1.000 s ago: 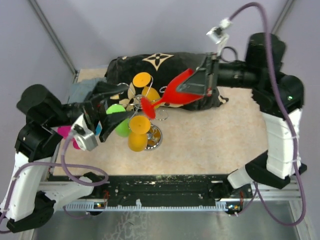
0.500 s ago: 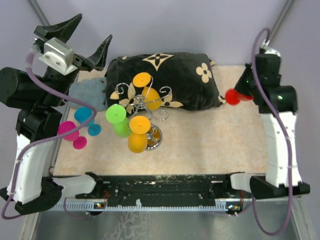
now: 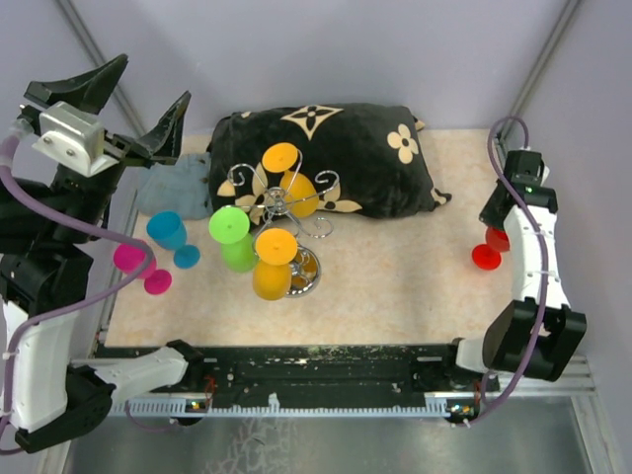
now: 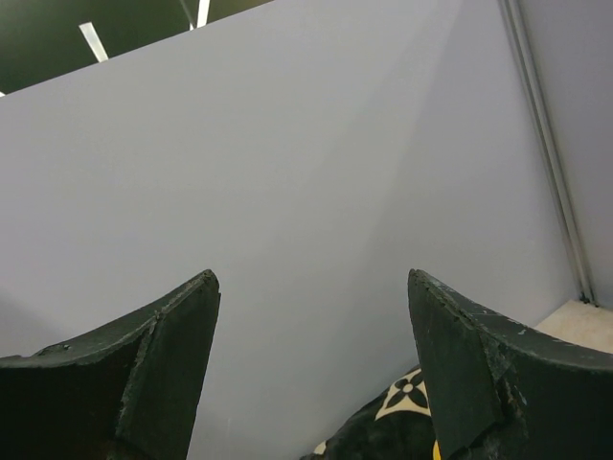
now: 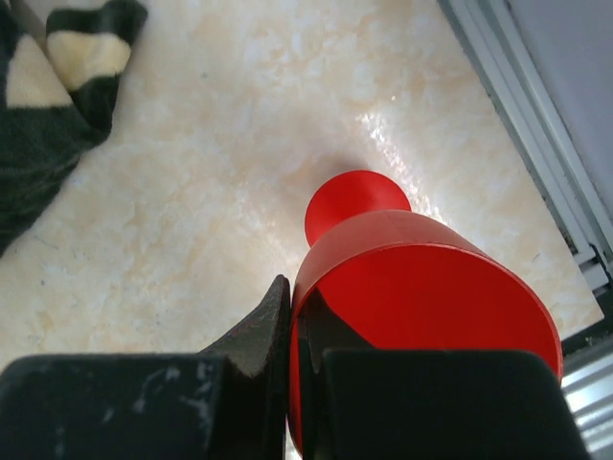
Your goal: Take the wine glass off the wine glass rack
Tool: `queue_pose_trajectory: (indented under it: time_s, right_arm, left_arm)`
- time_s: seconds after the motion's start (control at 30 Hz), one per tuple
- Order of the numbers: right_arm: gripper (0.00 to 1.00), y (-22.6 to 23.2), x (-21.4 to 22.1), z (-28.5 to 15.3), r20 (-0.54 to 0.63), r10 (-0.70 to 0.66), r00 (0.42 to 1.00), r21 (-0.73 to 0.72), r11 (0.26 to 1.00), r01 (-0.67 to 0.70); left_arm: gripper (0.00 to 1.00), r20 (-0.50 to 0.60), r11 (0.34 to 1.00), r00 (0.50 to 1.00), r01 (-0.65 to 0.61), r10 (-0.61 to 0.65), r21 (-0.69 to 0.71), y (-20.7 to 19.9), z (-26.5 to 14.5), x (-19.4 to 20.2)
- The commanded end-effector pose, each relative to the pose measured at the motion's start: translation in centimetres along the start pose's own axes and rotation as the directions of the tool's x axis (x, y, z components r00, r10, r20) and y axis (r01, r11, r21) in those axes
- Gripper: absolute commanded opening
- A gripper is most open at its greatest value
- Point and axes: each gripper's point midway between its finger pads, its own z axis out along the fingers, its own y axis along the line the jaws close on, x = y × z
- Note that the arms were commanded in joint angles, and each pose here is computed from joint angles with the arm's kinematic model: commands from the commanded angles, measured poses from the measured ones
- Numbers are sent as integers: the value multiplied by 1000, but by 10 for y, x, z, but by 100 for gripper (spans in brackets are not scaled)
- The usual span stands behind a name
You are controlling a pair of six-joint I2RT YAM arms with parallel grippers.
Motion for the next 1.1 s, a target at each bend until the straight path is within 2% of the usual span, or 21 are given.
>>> queue_pose_trajectory:
  time_s: [0.0,0.23,0.6,0.63,0.87,1.07]
  right_arm:
    - [0,-8,-44,13,137,33,990,19,999,-36]
    - [0,-16,-61,37,161,67,985,54,996,-77]
    - [0,-10,-43,70,92,64,994,46,997,-68]
    - [3,-10,-41,72,81,62,995,46,997,-66]
    - [43,0,-53,47,113,58,992,-30,998,-55]
    - [59,5,-79,-8,197,76,977,-91,994,-59]
  left_arm:
    - [84,-50,1000,999,3,-3,7,-4,-2,13]
    - [84,-80,1000,997,-18,19,15,-4,-13,19]
    - [83,-105,999,994,-29,32,36,-8,-19,27]
    - [83,-105,999,994,-28,32,37,-9,-19,28]
    - [83,-101,999,995,-19,23,46,-13,-17,33]
    - [83,-101,999,995,-3,7,35,-13,-16,34]
